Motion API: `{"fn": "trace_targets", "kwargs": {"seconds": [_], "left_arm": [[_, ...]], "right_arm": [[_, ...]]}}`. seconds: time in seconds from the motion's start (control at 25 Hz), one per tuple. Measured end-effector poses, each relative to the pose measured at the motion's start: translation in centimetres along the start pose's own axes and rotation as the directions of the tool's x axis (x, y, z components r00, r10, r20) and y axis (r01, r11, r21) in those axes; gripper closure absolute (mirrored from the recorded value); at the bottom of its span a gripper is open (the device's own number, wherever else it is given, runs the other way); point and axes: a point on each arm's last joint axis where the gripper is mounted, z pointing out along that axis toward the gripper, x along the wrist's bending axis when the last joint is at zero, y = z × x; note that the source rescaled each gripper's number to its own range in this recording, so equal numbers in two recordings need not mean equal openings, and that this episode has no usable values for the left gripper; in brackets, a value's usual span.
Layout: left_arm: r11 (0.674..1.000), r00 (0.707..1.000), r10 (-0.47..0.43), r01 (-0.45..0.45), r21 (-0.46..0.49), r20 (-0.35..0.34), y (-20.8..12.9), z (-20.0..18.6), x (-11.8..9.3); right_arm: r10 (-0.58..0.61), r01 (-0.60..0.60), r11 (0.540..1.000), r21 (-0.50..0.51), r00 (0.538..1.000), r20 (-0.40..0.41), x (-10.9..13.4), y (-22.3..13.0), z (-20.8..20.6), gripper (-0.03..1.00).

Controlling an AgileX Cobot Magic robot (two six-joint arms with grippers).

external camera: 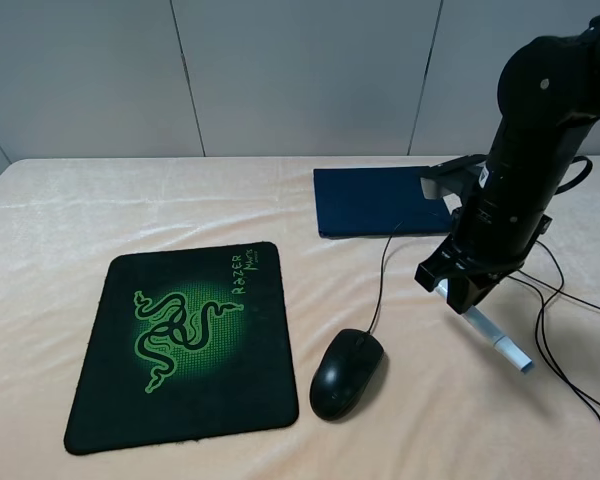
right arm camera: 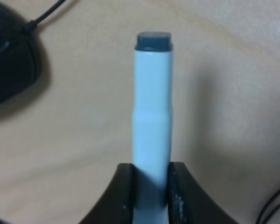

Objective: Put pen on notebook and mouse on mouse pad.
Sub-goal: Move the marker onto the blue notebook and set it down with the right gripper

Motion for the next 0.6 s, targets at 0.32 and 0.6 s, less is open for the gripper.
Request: {"fn": "trace_targets", "kwargs": {"seconds": [0.32,0.6], "left_arm": [[1.000,1.000,0.000,0.000,0.000,0.000,0.0,0.0,0.0],[1.000,1.000,0.000,0.000,0.000,0.000,0.0,0.0,0.0]], "right_arm": [[-0.008,0.008,1.000,-0.019,1.000,-0.004,0.2,1.6,-3.3,0.97],[-0.023,0.024,0.998,-0.052,1.000,0.017,0.1,3.8,-5.8,0.97]]}}
